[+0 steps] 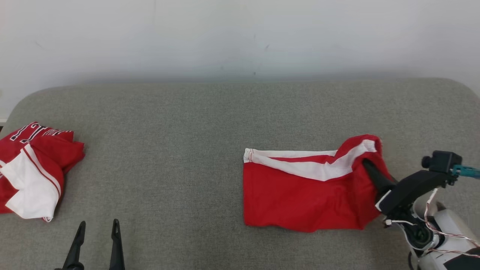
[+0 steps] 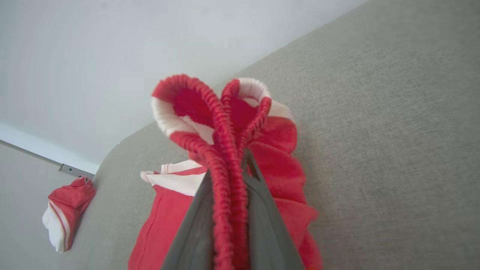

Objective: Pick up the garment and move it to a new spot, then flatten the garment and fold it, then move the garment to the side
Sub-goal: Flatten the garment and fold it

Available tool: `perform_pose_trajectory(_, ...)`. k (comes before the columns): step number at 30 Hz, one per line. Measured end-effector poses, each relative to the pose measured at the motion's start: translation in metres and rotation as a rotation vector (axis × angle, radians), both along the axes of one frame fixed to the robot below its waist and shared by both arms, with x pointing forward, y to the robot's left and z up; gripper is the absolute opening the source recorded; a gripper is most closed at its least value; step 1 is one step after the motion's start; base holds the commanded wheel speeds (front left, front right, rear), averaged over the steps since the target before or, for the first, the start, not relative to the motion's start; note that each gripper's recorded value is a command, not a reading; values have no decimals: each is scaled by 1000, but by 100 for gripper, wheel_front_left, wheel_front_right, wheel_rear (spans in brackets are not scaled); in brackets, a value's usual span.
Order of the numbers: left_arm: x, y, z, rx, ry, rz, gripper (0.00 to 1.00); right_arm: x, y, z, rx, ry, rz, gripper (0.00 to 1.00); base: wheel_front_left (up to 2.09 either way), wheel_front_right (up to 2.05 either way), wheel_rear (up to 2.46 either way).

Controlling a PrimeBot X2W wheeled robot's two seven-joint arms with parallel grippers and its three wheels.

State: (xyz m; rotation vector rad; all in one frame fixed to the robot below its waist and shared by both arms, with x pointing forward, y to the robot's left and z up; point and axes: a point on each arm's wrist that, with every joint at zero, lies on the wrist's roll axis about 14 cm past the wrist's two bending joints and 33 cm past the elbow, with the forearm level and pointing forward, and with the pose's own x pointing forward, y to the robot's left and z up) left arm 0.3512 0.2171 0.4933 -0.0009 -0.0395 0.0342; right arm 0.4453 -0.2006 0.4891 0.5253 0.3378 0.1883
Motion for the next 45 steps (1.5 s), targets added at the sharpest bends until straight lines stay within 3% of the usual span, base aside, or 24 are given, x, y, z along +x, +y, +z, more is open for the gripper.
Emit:
perform_pose_trajectory(7,2,-2,-1,-9,3,2,100,0,63,-2,126,60,148,0,0,0,0)
perform_pose_trajectory(16,4,2,-3,-25,7,23,100,11,125,-9,88,100,288,0,0,0,0)
perform_pose_trajectory(22,3,5,-4,-44,11,37,100,15,140,-31,16,160,317,0,0,0,0)
perform_pose_trajectory(34,2,8,-8,-62,23,56,100,14,165,-48,17,171,312,0,0,0,0)
perform_pose_trajectory(35,2,8,-8,-62,23,56,100,14,165,-48,17,171,312,25,0,0,0)
perform_pose_trajectory(36,2,7,-8,-63,22,55,100,14,164,-48,7,162,307,100,0,0,0)
perform_pose_trajectory(41,2,7,-7,-62,18,53,100,17,167,-30,-53,55,323,100,0,0,0)
perform_pose_trajectory(45,0,9,-5,-55,11,58,100,22,152,-7,-39,-47,280,100,0,0,0)
